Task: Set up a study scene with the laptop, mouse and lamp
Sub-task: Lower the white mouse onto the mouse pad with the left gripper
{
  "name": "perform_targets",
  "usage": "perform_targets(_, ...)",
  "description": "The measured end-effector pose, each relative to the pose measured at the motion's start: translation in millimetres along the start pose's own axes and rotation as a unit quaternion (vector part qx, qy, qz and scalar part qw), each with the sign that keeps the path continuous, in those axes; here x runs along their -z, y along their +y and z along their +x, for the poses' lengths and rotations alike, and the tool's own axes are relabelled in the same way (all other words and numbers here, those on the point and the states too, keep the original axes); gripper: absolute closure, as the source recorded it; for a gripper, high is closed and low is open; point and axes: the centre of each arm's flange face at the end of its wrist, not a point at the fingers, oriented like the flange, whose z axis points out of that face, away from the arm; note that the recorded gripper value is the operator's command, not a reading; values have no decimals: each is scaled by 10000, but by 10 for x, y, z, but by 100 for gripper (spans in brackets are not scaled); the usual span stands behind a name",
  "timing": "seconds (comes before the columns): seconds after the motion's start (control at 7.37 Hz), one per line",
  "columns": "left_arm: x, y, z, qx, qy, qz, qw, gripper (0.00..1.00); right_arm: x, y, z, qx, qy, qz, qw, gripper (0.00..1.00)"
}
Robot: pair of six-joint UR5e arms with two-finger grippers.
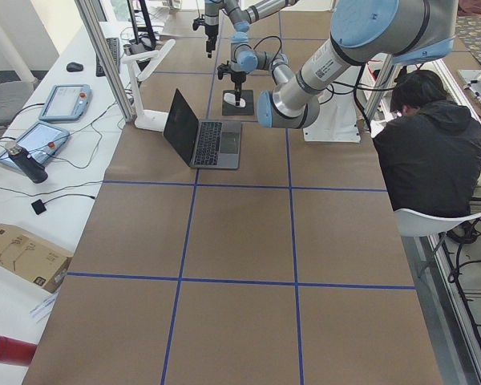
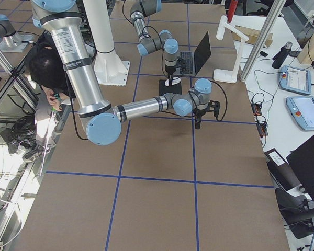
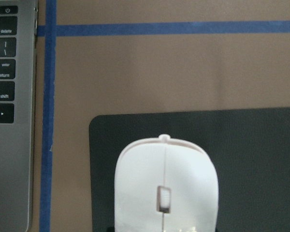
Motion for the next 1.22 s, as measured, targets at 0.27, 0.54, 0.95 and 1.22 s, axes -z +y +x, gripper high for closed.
perform_targets(0.27, -37, -16, 8, -8, -18, 17, 10000, 44, -5, -4, -7, 4, 4, 4, 10000, 1)
perform_targets(0.54, -28, -8, 25, -119, -12, 13, 9999, 40, -8, -10, -14, 9, 0, 9, 10000, 1)
perform_targets(0.95, 18, 24, 64, -179, 1, -25, 9998, 40, -7, -16, -22, 17, -3, 12, 10000, 1)
perform_targets(1.22, 27, 68, 94, -195, -2, -59, 9998, 30, -9, -17, -21, 15, 0, 13, 10000, 1)
